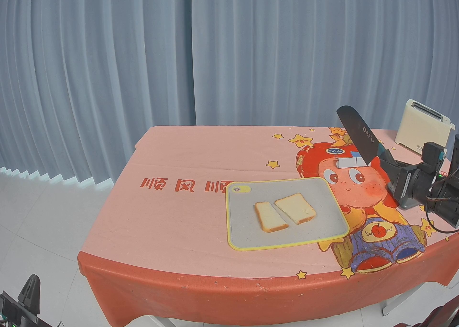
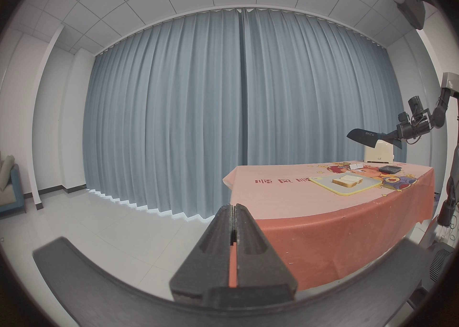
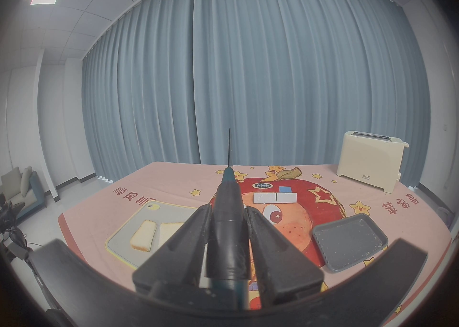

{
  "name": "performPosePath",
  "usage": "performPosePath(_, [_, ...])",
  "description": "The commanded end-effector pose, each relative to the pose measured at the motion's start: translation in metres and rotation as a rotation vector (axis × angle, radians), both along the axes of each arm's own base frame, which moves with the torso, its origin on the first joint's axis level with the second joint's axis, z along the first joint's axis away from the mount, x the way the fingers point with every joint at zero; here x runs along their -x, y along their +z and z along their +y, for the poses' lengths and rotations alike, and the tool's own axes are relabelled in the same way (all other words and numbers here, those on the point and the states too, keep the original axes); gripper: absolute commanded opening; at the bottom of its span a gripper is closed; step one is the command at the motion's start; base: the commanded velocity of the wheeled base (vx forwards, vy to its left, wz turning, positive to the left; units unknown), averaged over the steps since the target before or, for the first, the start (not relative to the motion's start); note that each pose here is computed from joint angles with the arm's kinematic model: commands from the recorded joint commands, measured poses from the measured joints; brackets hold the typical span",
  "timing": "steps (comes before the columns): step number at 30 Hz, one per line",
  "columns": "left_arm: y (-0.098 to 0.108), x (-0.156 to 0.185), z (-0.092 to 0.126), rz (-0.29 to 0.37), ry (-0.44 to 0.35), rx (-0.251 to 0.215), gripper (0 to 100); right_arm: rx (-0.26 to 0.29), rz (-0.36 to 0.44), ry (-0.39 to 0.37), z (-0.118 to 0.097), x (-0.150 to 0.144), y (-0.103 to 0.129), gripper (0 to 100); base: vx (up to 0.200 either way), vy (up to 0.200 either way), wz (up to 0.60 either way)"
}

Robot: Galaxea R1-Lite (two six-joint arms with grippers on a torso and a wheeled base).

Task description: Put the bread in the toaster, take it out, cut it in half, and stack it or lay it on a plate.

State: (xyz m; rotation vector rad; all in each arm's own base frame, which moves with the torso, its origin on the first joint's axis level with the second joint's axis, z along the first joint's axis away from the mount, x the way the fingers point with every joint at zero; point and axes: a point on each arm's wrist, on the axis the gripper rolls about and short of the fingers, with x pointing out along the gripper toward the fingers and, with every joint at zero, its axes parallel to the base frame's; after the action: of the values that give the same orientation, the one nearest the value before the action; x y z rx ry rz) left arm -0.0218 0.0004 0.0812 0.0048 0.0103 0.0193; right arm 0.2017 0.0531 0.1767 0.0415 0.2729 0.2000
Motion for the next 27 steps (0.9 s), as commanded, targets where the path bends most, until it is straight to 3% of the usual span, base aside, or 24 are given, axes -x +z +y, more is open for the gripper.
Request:
performPosePath(1, [-0.0049, -0.0014, 0.0, 0.019, 0.001, 0.0, 0, 0.001, 0.003, -0.001, 0.0001, -0.0009, -0.0007, 0, 0.0, 0.0, 0.0])
performPosePath(21, [-0.0049, -0.0014, 0.0, 0.019, 0.001, 0.0, 0, -0.003, -0.003, -0.015, -0.0026, -0.0033, 0.0011, 0, 0.0, 0.0, 0.0])
performPosePath(27, [-0.0049, -0.0014, 0.0, 0.019, 0.001, 0.0, 0, 0.008, 0.036, -0.012, -0.0008, -0.0102, -0.0076, 0, 0.0, 0.0, 0.0])
